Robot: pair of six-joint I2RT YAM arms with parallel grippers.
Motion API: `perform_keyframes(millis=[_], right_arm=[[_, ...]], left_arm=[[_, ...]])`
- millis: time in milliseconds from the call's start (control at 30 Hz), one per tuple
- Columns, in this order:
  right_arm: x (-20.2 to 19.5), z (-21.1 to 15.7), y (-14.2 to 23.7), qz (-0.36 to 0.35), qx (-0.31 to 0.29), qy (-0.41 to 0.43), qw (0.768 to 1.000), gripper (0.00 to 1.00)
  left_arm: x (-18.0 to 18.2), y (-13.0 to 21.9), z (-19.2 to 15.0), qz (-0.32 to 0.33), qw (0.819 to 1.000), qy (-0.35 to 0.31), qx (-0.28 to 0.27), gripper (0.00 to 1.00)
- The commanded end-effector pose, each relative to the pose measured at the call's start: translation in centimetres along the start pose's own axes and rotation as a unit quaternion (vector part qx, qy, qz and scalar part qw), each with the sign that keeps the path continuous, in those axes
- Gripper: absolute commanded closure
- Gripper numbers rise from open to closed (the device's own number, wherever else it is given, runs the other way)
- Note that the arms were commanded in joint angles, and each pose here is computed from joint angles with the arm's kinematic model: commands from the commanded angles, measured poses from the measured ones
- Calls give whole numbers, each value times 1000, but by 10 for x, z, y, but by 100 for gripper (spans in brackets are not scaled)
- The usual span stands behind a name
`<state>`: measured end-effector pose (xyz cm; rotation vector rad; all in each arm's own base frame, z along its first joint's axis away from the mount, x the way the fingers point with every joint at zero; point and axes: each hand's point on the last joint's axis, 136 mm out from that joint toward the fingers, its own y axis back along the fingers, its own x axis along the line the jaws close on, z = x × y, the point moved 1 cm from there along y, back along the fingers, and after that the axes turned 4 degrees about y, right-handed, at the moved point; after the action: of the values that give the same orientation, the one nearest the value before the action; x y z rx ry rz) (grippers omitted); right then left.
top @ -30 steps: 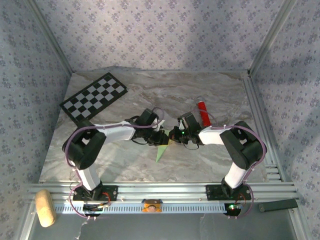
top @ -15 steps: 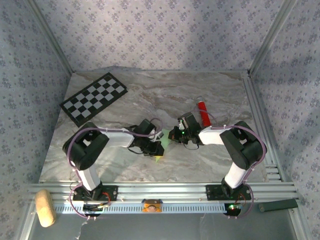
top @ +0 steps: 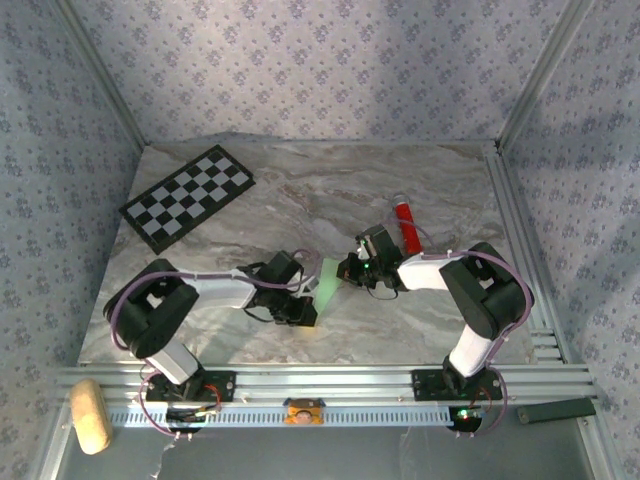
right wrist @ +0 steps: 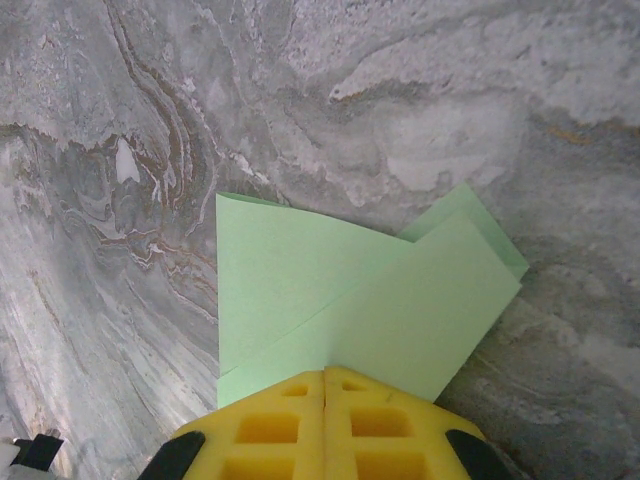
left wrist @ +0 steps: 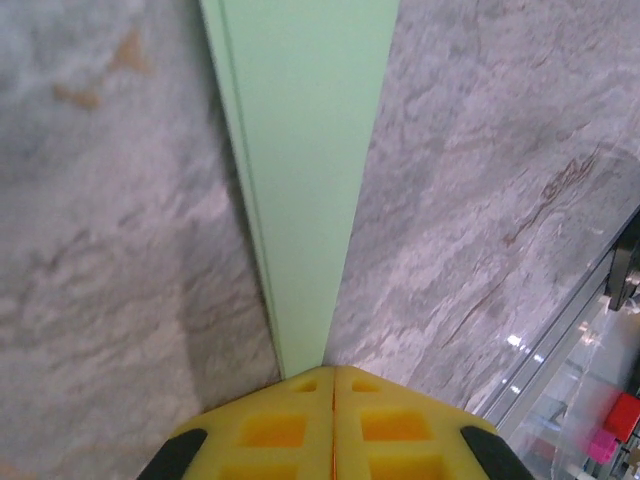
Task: Fold a paper plane with a square sheet of paper (pick it up from the middle)
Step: Fold the wing for the fifth time at the center of the table.
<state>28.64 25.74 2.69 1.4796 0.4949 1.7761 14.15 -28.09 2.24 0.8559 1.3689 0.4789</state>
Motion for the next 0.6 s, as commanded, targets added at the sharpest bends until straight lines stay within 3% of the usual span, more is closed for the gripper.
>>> perform_keyframes(millis=[0,300,567], right_arm=[[-53,-25,-1,-99,25,-33,994,96],[-48,-22,-2,-89,24,-27,995,96],[-43,-21,-5,-78,28,-22,996,95]], left_arm=[[26,2,-29,49,998,36,31,94],[-7,35,-2,4,999,12,-49,94],[-18,66,56,-35,988,47,-141,93]])
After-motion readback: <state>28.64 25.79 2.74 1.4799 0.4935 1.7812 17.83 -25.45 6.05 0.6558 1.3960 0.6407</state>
